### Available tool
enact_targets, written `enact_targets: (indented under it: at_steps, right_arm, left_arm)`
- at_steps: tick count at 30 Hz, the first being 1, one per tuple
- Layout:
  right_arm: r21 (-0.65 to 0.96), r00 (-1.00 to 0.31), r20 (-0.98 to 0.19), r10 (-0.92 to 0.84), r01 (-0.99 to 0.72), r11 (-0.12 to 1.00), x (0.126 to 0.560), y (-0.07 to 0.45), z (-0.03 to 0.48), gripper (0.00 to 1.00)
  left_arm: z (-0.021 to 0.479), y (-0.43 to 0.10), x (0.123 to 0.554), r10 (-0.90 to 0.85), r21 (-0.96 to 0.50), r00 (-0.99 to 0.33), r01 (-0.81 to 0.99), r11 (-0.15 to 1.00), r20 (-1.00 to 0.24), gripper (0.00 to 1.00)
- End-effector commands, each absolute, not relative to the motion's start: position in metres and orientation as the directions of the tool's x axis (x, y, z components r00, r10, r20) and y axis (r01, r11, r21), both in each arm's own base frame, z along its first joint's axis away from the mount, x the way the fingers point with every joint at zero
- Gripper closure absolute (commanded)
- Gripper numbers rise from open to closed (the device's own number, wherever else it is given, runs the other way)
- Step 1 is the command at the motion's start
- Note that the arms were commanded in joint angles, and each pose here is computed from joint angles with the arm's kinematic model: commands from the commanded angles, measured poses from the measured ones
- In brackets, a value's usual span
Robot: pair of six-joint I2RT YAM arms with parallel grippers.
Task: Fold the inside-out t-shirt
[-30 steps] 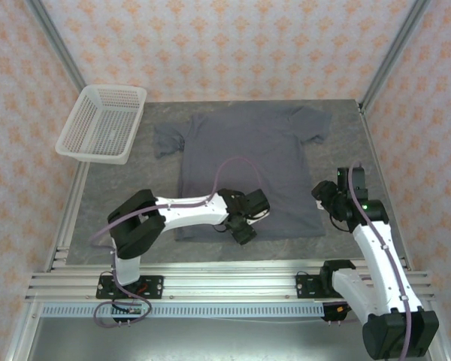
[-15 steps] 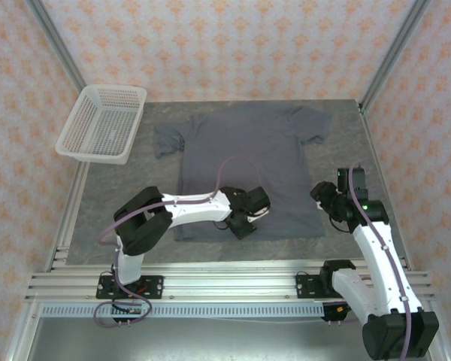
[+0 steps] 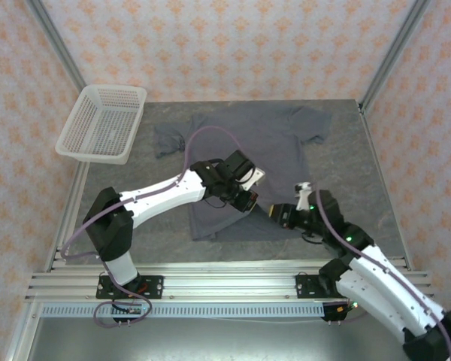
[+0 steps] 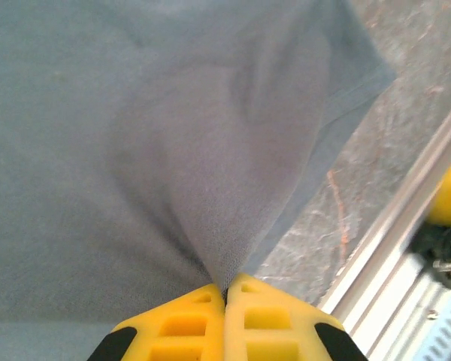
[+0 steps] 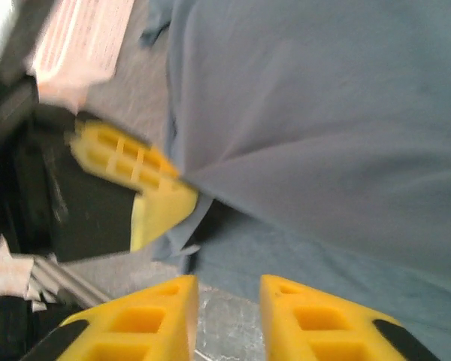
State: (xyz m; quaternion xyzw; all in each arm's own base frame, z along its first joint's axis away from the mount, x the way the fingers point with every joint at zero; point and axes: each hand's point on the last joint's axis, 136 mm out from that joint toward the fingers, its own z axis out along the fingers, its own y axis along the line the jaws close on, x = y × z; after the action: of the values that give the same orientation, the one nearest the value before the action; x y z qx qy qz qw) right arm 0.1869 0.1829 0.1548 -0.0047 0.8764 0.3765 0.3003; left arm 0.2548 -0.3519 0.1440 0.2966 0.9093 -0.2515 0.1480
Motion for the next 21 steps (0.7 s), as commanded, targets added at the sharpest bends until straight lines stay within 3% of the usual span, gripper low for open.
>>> enact_targets:
  at_steps: [1,4,9,11,15,18,21]
  right_arm:
    - [0.564,-0.655,-0.721,0.225,-0.365,0.741,0.209,0.200,0.160,0.86]
    - [0.451,-0.496,-0.842,0.212,-0.431,0.782,0.221,0.202,0.141,1.00]
    - [0.210,-0.346,-0.938,0.039,-0.472,0.856,0.244,0.207,0.131,1.00]
    - [0.113,-0.278,-0.960,-0.021,-0.457,0.882,0.256,0.206,0.131,1.00]
    - [-0.047,-0.145,-0.985,-0.088,-0.269,0.962,0.299,0.180,0.139,1.00]
    - [0.037,-0.068,-0.997,0.039,0.034,0.999,0.335,0.115,0.164,1.00]
    - [0.089,-0.037,-0.995,0.092,0.081,0.993,0.351,0.090,0.180,1.00]
  left_arm:
    - [0.182,-0.370,0.263,0.369,-0.521,-0.814,0.573,0.633,-0.447,1.00]
    - [0.202,-0.375,0.265,0.343,-0.570,-0.819,0.569,0.592,-0.460,1.00]
    - [0.226,-0.379,0.269,0.314,-0.613,-0.825,0.560,0.557,-0.469,1.00]
    - [0.242,-0.388,0.264,0.312,-0.655,-0.814,0.581,0.484,-0.491,1.00]
    - [0.270,-0.401,0.252,0.316,-0.722,-0.804,0.593,0.356,-0.504,1.00]
    - [0.280,-0.402,0.252,0.318,-0.723,-0.803,0.594,0.352,-0.505,1.00]
    - [0.303,-0.409,0.258,0.291,-0.729,-0.798,0.601,0.327,-0.528,1.00]
